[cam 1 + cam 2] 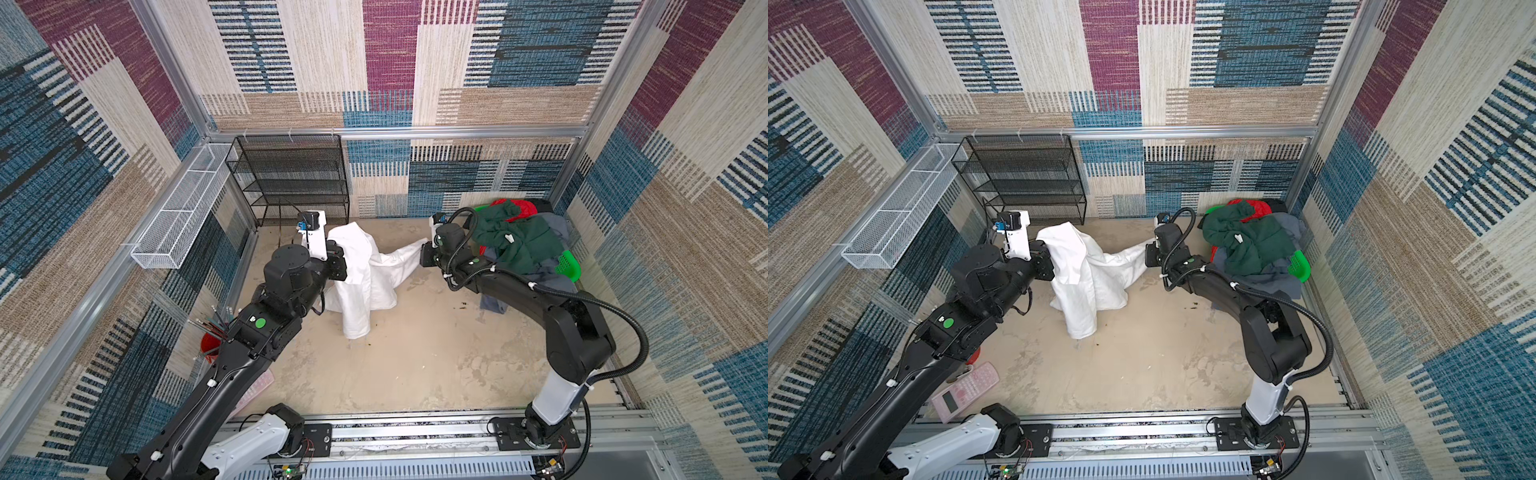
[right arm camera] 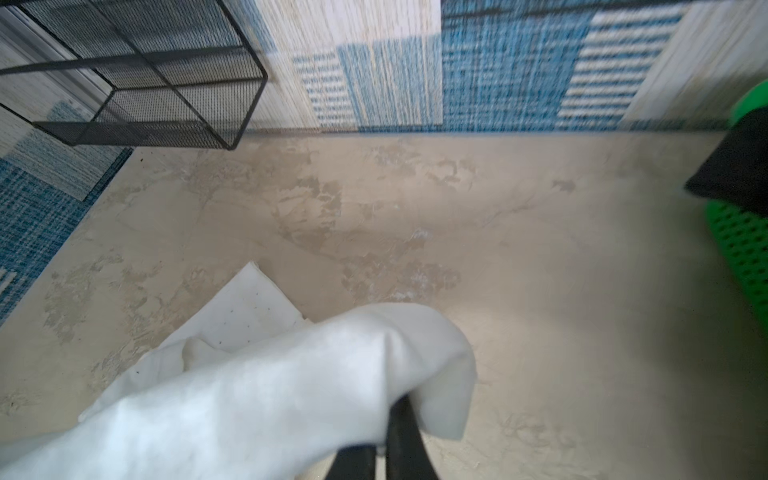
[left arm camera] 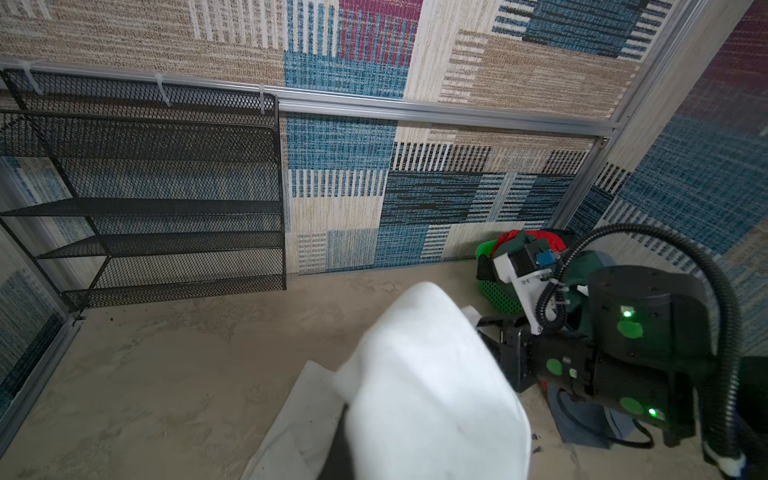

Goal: Fold and stack the t-shirts
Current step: 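Stretch the white t-shirt between both grippers and lay it on the table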

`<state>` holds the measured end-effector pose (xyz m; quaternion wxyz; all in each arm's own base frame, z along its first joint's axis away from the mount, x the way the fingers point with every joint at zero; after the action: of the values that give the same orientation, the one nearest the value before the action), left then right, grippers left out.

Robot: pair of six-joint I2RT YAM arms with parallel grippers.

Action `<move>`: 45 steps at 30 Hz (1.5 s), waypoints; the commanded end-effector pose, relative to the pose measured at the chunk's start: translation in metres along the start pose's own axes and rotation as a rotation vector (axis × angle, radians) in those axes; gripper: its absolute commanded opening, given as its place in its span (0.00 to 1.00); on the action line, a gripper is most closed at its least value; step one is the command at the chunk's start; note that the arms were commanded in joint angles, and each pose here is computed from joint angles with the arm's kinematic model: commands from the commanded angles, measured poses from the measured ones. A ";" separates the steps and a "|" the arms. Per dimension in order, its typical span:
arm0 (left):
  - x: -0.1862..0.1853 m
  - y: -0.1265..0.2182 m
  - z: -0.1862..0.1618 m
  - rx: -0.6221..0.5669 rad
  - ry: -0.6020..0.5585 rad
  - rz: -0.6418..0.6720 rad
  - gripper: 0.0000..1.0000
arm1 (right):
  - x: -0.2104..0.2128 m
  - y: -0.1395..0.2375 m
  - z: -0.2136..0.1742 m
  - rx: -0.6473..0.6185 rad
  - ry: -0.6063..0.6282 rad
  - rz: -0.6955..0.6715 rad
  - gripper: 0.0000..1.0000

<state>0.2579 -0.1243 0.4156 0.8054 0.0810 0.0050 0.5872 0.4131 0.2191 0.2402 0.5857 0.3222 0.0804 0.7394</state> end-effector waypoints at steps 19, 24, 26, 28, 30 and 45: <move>0.004 0.091 0.035 -0.136 -0.063 -0.158 0.00 | 0.020 0.263 0.129 -0.426 0.033 0.116 0.00; 0.011 0.090 0.026 -0.135 -0.005 -0.094 0.00 | 0.023 0.267 0.140 -0.467 0.042 0.106 0.00; 0.011 0.083 0.019 -0.115 0.011 -0.084 0.00 | 0.025 0.251 0.142 -0.456 0.060 0.083 0.00; 0.009 0.074 0.012 -0.093 0.018 -0.081 0.00 | 0.025 0.230 0.142 -0.445 0.081 0.044 0.00; 0.006 0.060 0.004 -0.057 0.016 -0.071 0.00 | 0.026 0.205 0.143 -0.426 0.100 -0.002 0.00; 0.017 -0.075 -0.042 0.335 -0.164 0.252 0.63 | 0.005 -0.019 0.144 -0.114 0.142 -0.159 0.98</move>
<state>0.3195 -0.1358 0.3552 0.7472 0.2352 0.0367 0.6205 0.5002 0.1866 0.3498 0.6678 0.2094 0.0869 0.7090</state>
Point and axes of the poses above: each gripper's point midway between its finger pads, its own y axis back along the fingers, its own x axis along the line the jaws close on, z = x × y, the point moved 6 cm from there along y, back along the fingers, and after that the axes turned 13 degrees about -y, right-handed, at the moved point
